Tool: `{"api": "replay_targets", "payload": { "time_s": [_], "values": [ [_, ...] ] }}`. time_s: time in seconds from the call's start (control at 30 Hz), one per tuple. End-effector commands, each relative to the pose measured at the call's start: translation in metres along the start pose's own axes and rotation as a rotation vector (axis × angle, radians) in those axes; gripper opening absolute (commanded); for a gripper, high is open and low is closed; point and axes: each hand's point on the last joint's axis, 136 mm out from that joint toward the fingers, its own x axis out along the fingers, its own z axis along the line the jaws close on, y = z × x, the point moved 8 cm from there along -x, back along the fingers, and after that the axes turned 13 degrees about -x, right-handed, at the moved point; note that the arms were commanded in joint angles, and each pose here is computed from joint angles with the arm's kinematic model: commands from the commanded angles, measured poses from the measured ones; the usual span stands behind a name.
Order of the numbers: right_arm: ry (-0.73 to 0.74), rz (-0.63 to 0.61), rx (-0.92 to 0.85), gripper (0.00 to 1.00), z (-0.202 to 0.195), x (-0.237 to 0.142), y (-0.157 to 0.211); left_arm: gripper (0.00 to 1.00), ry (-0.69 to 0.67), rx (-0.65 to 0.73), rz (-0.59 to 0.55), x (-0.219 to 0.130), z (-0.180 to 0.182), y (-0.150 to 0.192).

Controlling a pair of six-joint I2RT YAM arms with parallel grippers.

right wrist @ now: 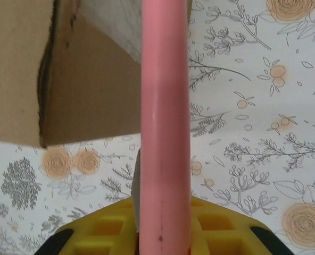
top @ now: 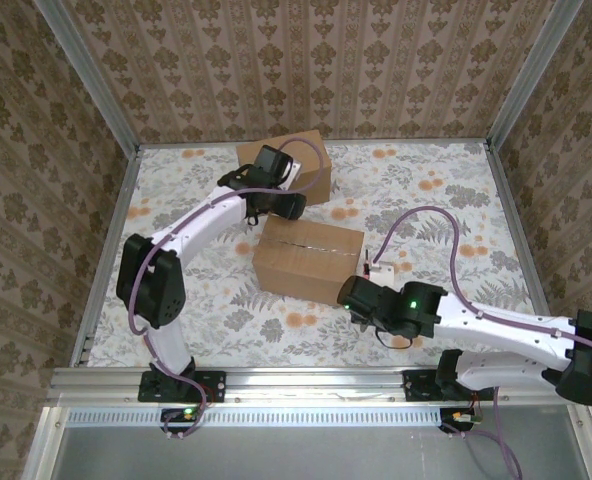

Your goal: Unpack the express box

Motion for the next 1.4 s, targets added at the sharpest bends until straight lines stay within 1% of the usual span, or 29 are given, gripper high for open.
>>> {"api": "replay_targets", "payload": {
  "time_s": [0.0, 0.23, 0.37, 0.53, 0.67, 0.83, 0.97, 1.17, 1.37],
  "values": [
    [0.018, -0.113, 0.085, 0.0, 0.01, -0.001, -0.018, 0.72, -0.007, 0.033, 0.026, -0.01, 0.002, 0.003],
    [0.026, -0.151, 0.098, 0.0, 0.019, 0.006, -0.041, 0.72, -0.102, 0.015, 0.066, -0.02, 0.019, 0.024],
    [0.01, -0.161, 0.089, 0.0, 0.018, 0.012, -0.064, 0.72, -0.164, -0.026, 0.075, -0.028, 0.031, 0.041],
    [-0.045, -0.162, 0.069, 0.0, 0.019, 0.024, -0.095, 0.73, -0.19, -0.076, 0.102, -0.039, 0.039, 0.064],
    [-0.078, -0.123, -0.008, 0.0, 0.027, 0.035, -0.119, 0.73, -0.196, -0.113, 0.114, -0.049, 0.044, 0.081],
    [-0.177, -0.098, -0.082, 0.0, 0.045, 0.055, -0.146, 0.73, -0.194, -0.158, 0.117, -0.063, 0.049, 0.101],
    [-0.245, -0.091, -0.135, 0.0, 0.057, 0.064, -0.166, 0.74, -0.183, -0.196, 0.12, -0.076, 0.052, 0.116],
    [-0.35, -0.071, -0.188, 0.0, 0.072, 0.079, -0.188, 0.75, -0.144, -0.246, 0.117, -0.092, 0.051, 0.134],
    [-0.459, -0.035, -0.235, 0.0, 0.095, 0.095, -0.204, 0.77, -0.11, -0.272, 0.12, -0.097, 0.043, 0.145]
  ]
}}
